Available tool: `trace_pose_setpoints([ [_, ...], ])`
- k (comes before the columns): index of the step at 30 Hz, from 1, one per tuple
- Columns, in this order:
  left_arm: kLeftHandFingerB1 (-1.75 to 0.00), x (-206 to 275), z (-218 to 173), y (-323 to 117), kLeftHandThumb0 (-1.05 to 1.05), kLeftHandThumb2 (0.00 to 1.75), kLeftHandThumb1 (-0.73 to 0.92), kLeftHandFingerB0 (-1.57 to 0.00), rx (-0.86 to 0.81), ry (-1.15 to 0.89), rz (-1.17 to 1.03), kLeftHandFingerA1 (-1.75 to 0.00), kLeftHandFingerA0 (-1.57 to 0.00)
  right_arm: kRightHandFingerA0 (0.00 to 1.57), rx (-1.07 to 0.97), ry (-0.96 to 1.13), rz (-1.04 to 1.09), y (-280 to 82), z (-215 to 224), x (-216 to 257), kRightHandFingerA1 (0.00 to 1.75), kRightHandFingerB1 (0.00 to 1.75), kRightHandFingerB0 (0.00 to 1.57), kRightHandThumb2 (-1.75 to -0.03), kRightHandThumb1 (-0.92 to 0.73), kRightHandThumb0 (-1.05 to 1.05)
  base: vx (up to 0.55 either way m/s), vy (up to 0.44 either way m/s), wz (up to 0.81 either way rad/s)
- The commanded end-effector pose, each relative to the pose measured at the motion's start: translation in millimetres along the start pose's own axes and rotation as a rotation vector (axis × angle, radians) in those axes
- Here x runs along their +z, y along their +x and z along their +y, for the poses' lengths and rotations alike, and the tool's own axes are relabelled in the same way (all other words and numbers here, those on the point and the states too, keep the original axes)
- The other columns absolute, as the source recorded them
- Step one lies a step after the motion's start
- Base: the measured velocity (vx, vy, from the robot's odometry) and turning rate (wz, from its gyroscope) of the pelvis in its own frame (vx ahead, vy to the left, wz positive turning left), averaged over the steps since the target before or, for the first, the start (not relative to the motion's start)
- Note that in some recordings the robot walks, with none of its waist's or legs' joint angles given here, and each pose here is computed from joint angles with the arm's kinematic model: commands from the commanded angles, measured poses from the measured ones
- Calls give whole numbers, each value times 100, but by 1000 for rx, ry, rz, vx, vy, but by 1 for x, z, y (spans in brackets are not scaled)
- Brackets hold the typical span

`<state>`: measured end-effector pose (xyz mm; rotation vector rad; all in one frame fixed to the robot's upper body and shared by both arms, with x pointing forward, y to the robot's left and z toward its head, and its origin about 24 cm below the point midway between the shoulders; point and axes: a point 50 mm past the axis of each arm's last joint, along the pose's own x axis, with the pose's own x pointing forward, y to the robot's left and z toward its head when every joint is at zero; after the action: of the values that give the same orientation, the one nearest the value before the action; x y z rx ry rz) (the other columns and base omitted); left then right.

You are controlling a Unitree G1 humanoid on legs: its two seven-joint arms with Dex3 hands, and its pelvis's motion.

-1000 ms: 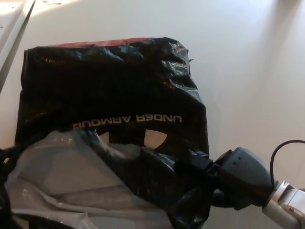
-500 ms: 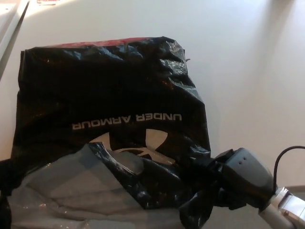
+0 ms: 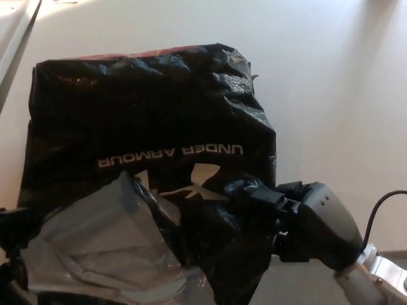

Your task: A plastic bag is kept infront of the robot in the middle of the desk and the robot uses both its hands to grab it from the top and lifts it up and then releases it.

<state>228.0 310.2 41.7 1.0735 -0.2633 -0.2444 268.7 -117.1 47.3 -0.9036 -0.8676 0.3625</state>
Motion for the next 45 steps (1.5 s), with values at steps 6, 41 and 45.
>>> trace_pose_setpoints([
  [6,-63,17,10,4,-21,61,73,-69,-21,11,-99,-160,-91,118,-225,251,-87,22,-53,45,132,57,65,-61,-68,-22,0,0,0],
  [41,-143,186,178,35,-43,66,89,-75,695,82,-787,-145,-117,131,-463,261,7,34,-132,40,109,57,70,-60,-70,-30,0,0,0],
  [45,-145,195,187,29,-46,66,87,-75,737,61,-790,-148,-116,131,-488,274,-14,34,-139,46,110,56,70,-60,-69,-30,0,0,0],
])
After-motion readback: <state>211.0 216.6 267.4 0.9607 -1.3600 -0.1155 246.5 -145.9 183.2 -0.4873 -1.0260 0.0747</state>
